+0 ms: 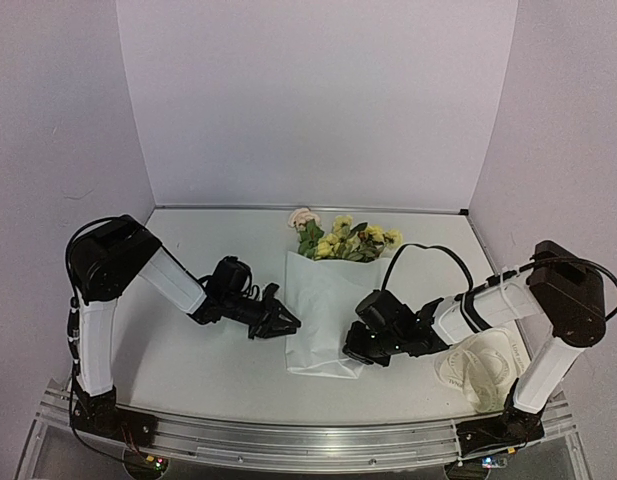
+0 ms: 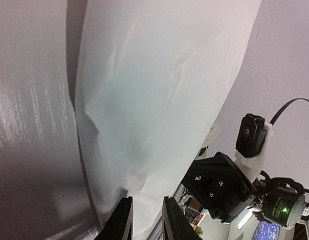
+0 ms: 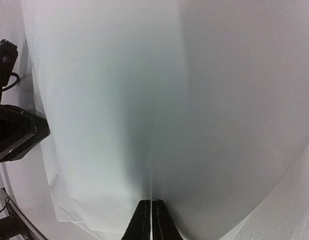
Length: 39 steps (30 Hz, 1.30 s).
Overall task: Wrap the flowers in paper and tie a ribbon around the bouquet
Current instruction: Press the fold line of the folded bouquet.
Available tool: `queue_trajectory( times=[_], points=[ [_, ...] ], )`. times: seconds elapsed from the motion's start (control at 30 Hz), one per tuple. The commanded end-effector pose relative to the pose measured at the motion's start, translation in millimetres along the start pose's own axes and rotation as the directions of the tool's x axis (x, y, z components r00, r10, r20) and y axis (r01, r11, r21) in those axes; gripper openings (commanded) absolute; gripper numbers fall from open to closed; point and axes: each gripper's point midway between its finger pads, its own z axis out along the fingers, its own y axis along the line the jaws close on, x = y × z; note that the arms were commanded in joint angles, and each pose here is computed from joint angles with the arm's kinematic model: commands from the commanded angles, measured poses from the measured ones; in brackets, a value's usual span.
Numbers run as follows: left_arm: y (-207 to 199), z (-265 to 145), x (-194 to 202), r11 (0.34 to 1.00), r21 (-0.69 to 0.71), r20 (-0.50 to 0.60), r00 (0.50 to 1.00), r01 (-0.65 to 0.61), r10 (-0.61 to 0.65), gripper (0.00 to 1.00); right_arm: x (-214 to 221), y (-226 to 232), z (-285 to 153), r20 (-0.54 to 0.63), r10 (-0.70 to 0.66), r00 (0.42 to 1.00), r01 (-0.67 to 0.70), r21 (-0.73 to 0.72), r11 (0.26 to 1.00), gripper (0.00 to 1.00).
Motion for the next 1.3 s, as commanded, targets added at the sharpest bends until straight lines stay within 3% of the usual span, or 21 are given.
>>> queue_trajectory(
  times=[0.0, 0.53, 1.27],
  points=[
    [0.4, 1.0, -24.6, 0.999, 0.002, 0.069, 0.997, 0.034, -0.034, 0.23, 16.0, -50.7, -0.1, -0.051, -0.017, 0.999, 0.026, 0.176, 0.984, 0.05],
    [-5.0, -5.4, -83.5, 0.997, 0.024, 0.160, 0.984, 0.069, -0.072, 0.24, 19.2, -56.9, 0.0, -0.057, -0.020, 0.998, 0.030, 0.184, 0.982, 0.04],
    [-27.4, -19.3, -210.4, 0.998, 0.064, 0.245, 0.969, 0.006, -0.022, 0.25, 21.8, -59.7, 0.3, -0.066, -0.019, 0.998, 0.031, 0.186, 0.982, 0.03]
  ],
)
